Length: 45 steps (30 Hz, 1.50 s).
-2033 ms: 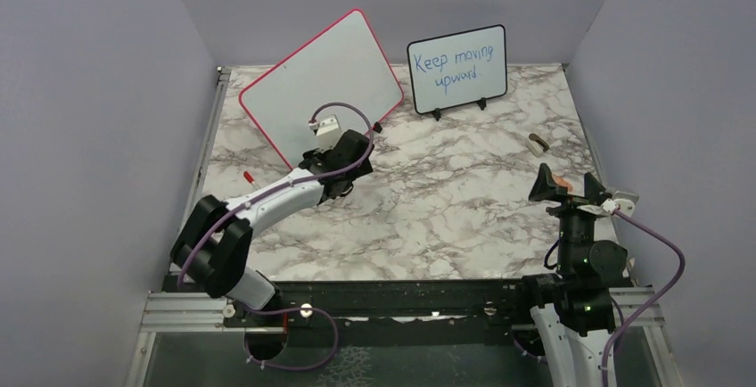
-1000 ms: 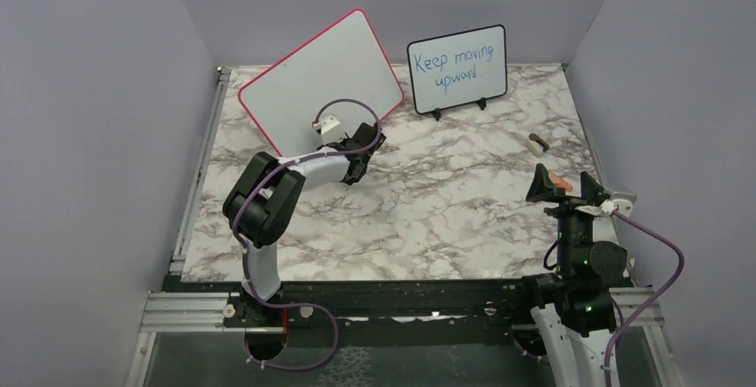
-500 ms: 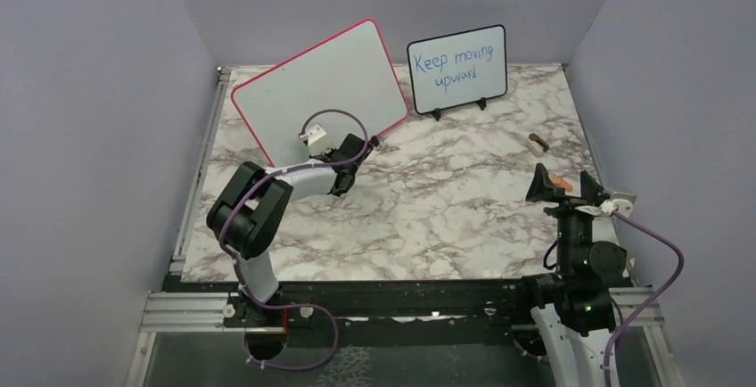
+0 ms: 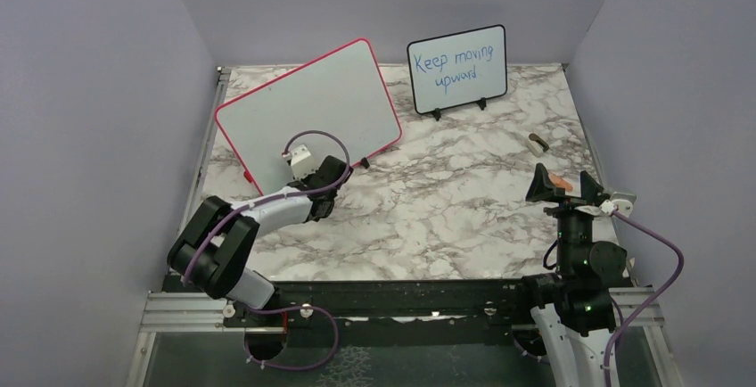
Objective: Write a sentence on the whiteboard
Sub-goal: Move the whiteboard stand to the center of the board.
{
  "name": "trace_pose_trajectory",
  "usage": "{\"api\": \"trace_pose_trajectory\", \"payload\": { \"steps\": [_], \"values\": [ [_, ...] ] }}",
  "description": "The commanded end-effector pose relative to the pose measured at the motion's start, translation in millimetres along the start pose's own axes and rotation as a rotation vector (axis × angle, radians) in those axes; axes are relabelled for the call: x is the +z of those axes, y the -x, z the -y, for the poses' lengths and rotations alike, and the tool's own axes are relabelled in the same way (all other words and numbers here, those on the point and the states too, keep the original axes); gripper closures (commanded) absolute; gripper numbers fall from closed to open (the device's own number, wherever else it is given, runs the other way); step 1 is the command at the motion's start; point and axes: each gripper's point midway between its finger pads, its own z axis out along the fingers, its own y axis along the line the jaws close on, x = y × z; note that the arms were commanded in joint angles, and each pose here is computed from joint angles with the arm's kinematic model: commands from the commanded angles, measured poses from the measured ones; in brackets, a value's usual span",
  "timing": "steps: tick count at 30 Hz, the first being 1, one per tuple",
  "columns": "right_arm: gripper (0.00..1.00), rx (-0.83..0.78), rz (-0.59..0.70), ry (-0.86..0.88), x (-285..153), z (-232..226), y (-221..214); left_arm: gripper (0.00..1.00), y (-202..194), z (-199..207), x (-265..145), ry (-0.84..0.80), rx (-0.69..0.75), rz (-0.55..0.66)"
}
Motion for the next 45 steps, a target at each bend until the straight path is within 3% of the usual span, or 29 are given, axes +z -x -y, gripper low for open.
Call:
{"api": "trace_pose_trajectory", "payload": {
  "steps": [1,21,45],
  "values": [
    [0.00,0.000,0.024,0.015,-1,-2,5,1.00,-16,5,-15,-0.103,0.084,-0.065],
    [0.00,-0.002,0.017,0.011,-2,-2,5,1.00,-72,117,-69,-0.407,0.226,-0.127],
    [0.00,0.004,0.015,0.012,-3,-2,6,1.00,-137,175,-107,-0.425,0.163,-0.212]
  ]
}}
